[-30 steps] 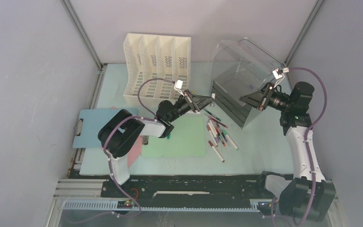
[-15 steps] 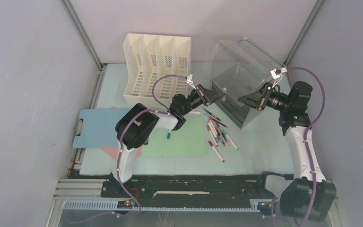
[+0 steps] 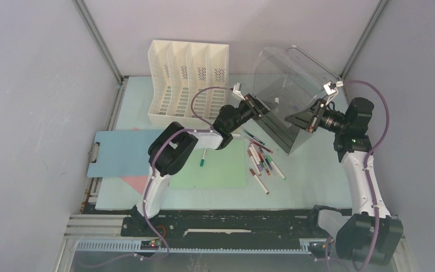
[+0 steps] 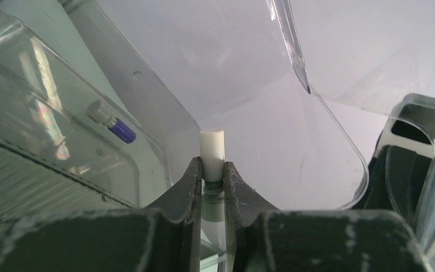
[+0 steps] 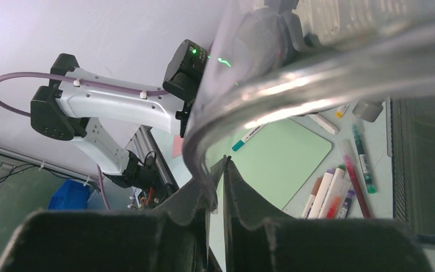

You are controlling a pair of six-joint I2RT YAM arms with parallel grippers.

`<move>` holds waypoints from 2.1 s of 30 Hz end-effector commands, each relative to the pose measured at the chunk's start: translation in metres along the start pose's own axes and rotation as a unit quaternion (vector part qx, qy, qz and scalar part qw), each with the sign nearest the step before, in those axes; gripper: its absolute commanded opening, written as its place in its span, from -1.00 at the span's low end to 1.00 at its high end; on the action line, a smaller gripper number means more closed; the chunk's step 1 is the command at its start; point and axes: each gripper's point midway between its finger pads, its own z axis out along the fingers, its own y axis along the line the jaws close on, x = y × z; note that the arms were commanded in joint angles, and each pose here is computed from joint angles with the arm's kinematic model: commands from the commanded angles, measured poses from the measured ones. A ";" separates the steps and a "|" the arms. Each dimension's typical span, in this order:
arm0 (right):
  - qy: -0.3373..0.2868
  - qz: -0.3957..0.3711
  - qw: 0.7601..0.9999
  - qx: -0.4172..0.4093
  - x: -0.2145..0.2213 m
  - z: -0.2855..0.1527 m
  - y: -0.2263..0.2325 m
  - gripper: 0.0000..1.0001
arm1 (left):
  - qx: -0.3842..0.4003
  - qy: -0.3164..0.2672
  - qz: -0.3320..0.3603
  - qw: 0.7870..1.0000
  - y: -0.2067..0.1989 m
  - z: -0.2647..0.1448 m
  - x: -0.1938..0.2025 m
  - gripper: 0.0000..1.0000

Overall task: Organize the desk
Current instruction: Place the stationery in the drawer, then open the drawer in the storage box.

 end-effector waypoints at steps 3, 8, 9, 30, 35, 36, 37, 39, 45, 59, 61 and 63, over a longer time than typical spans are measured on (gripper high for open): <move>0.030 -0.011 0.998 -0.060 0.004 -0.002 0.037 -0.67 | -0.017 -0.024 -0.010 1.000 0.000 0.019 -0.008 -0.62; 0.029 -0.013 0.998 -0.060 0.004 -0.002 0.038 -0.67 | -0.032 -0.031 0.003 0.999 0.004 0.019 -0.006 -0.28; 0.029 -0.014 0.998 -0.061 0.003 -0.002 0.038 -0.67 | -0.034 -0.032 0.004 0.999 0.005 0.020 -0.006 -0.23; 0.028 -0.018 0.998 -0.062 0.004 -0.003 0.041 -0.67 | -0.013 -0.039 0.033 0.999 -0.017 0.009 -0.013 -0.11; 0.029 -0.020 0.997 -0.062 0.004 -0.003 0.040 -0.67 | -0.007 -0.042 0.049 0.998 -0.026 -0.006 -0.014 -0.11; 0.029 -0.019 0.997 -0.062 0.004 -0.003 0.040 -0.67 | -0.009 -0.040 0.051 0.998 -0.025 -0.010 -0.013 -0.11; 0.028 -0.020 0.998 -0.061 0.004 -0.003 0.040 -0.67 | -0.009 -0.039 0.055 0.998 -0.026 -0.014 -0.012 -0.11; 0.028 -0.021 0.998 -0.061 0.004 -0.003 0.040 -0.67 | -0.015 -0.038 0.063 0.997 -0.024 -0.022 -0.010 -0.11; 0.027 -0.025 0.998 -0.059 0.004 -0.002 0.038 -0.67 | -0.035 -0.035 0.088 0.995 -0.015 -0.050 -0.004 -0.11; 0.030 -0.056 0.997 -0.031 0.013 -0.004 0.026 -0.64 | -0.162 -0.031 0.254 0.953 0.004 -0.146 -0.014 -0.11; 0.028 -0.069 0.997 -0.019 0.013 -0.005 0.022 -0.63 | -0.190 -0.029 0.287 0.939 0.004 -0.161 -0.021 -0.11; 0.029 -0.078 0.997 -0.001 0.014 -0.006 0.017 -0.63 | -0.223 -0.030 0.318 0.921 0.008 -0.179 -0.029 -0.10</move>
